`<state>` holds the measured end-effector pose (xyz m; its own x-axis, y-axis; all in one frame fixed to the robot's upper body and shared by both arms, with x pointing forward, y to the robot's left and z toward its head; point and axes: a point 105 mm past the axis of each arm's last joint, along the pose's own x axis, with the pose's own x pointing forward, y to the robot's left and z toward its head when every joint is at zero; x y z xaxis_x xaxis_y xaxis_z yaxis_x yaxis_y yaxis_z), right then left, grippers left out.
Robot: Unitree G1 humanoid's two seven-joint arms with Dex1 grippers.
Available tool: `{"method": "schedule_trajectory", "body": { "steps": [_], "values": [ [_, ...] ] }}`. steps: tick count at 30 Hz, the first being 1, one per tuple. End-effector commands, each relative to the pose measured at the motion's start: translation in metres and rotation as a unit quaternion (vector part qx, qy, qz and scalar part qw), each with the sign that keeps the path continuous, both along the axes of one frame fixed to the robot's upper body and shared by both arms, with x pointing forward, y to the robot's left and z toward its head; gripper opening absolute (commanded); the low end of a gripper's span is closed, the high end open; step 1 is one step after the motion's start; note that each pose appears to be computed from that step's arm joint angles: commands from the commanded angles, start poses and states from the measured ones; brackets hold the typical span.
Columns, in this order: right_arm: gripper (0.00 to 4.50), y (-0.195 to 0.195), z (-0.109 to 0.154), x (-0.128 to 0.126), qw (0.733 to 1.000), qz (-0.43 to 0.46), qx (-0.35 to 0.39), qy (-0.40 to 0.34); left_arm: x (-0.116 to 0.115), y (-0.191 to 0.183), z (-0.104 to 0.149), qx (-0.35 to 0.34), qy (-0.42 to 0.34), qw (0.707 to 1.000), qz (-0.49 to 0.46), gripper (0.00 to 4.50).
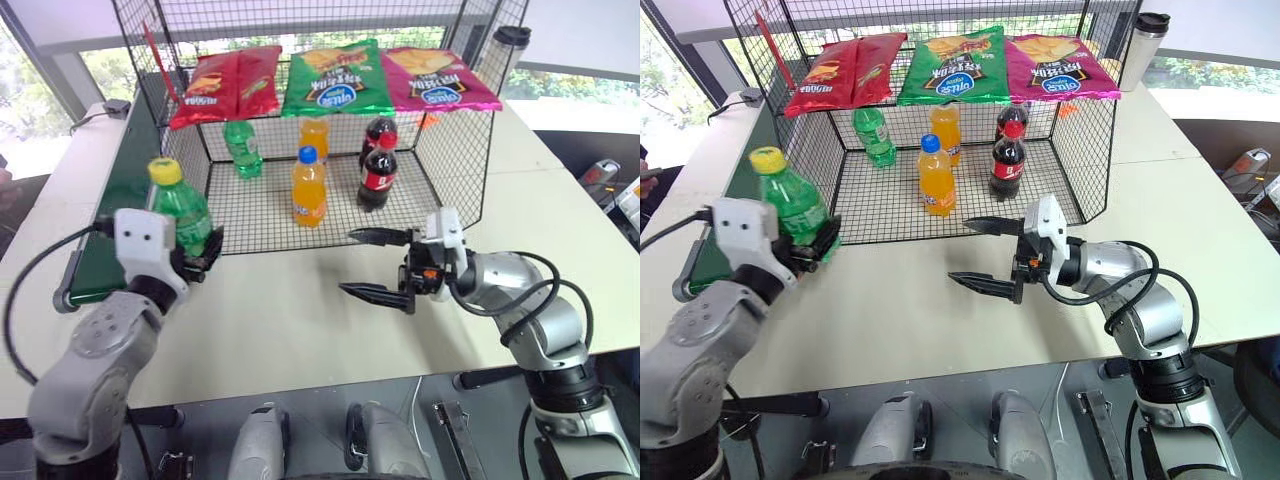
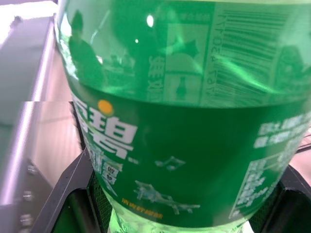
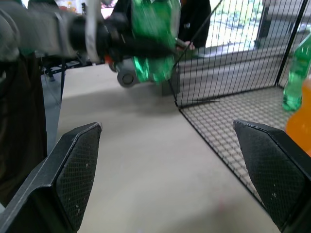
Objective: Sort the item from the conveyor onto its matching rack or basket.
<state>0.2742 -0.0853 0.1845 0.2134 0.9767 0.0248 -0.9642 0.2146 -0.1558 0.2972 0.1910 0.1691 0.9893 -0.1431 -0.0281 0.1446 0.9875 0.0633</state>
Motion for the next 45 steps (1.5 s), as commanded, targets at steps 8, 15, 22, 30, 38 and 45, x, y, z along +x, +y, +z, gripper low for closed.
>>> {"method": "schedule_trajectory", "body": {
  "steps": [8, 15, 22, 30, 38, 45],
  "values": [
    [4.5, 0.004, 0.008, -0.002, 1.0, 0.004, 0.008, -0.021, 0.062, -0.025, 0.009, 0.015, -0.076, 0.997, 0.01, 2.74],
    [4.5, 0.001, 0.004, 0.001, 1.0, -0.002, 0.005, -0.019, 0.093, -0.036, 0.003, 0.008, -0.086, 0.996, 0.023, 2.74],
    [4.5, 0.0, 0.002, 0.002, 1.0, -0.005, 0.003, -0.018, 0.117, -0.041, 0.003, 0.0, -0.096, 0.994, 0.046, 3.24],
    [4.5, 0.002, 0.003, 0.003, 1.0, -0.006, 0.003, -0.019, 0.12, -0.039, -0.014, -0.004, -0.07, 0.996, 0.05, 4.47],
    [4.5, 0.004, 0.004, 0.004, 1.0, -0.004, 0.003, -0.018, 0.097, -0.037, 0.003, 0.002, -0.08, 0.996, 0.042, 4.47],
    [4.5, 0.003, -0.002, 0.005, 1.0, -0.011, 0.006, -0.007, 0.048, -0.035, 0.008, 0.034, -0.068, 0.997, 0.013, 4.47]
  ]
}}
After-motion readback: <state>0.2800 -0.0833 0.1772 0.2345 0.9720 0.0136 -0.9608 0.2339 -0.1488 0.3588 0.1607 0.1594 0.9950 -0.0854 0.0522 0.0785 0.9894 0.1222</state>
